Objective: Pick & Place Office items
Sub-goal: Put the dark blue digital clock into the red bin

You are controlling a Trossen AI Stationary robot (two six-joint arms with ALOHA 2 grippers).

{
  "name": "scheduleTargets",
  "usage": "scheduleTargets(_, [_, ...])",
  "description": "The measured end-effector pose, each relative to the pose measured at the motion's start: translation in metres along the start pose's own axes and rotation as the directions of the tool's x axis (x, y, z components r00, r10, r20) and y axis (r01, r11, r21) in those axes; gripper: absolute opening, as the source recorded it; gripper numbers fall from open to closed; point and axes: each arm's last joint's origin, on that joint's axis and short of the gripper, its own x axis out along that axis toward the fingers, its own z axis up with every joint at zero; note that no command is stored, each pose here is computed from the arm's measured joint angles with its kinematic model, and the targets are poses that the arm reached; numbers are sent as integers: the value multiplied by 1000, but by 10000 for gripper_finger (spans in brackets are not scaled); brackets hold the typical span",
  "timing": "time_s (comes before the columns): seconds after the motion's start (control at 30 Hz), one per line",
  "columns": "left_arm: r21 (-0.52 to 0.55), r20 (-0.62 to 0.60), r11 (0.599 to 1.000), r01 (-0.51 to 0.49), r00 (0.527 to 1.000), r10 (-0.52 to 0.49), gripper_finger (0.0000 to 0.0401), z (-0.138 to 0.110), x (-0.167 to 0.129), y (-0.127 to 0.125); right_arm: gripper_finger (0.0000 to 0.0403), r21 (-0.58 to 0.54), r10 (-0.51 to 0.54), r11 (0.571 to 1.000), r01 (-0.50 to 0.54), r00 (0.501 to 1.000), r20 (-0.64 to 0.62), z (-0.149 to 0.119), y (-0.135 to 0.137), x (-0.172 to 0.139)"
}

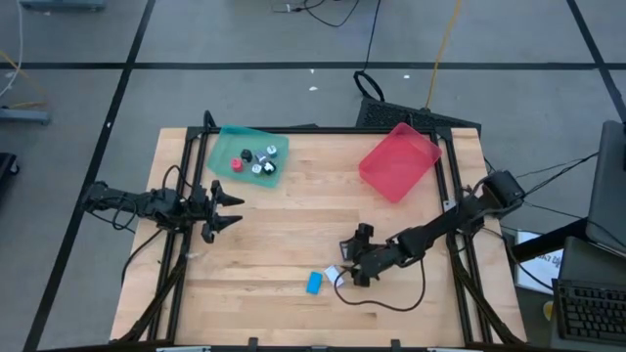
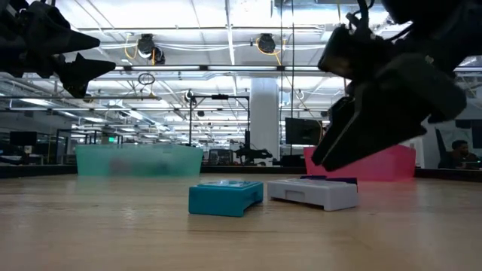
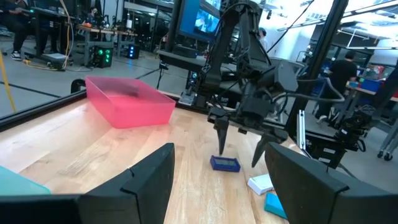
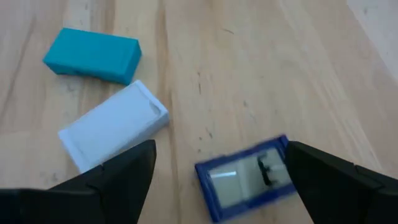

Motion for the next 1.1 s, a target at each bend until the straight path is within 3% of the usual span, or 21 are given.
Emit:
scheduleTargets(0.13, [0, 0, 1000, 0, 1000, 0, 253, 0, 0, 0, 345, 125, -30, 992, 26, 999, 27, 8, -5, -10])
scheduleTargets(0.27, [0, 0, 1000, 0, 1000, 0, 253, 0, 0, 0, 345, 298, -58, 953, 49, 998, 22, 7, -8, -7])
scheduleTargets(0.37, [0, 0, 1000, 0, 1000, 0, 253, 0, 0, 0, 345, 352, -62, 934, 63, 998, -14, 0, -8, 1])
scheduleTargets(0.63, [0, 0, 1000, 0, 1000, 0, 253, 0, 0, 0, 345, 361, -73, 927, 97, 994, -77, -10, -8, 9])
scheduleTargets(0.87, [0, -1, 1000, 0, 1000, 0, 253, 0, 0, 0, 345, 252, -110, 957, 145, 983, -148, -17, -12, 7])
scheduleTargets(1.1, [0, -1, 1000, -1, 1000, 1, 253, 0, 0, 0, 333, 215, -115, 966, 146, 982, -153, -18, -12, 7])
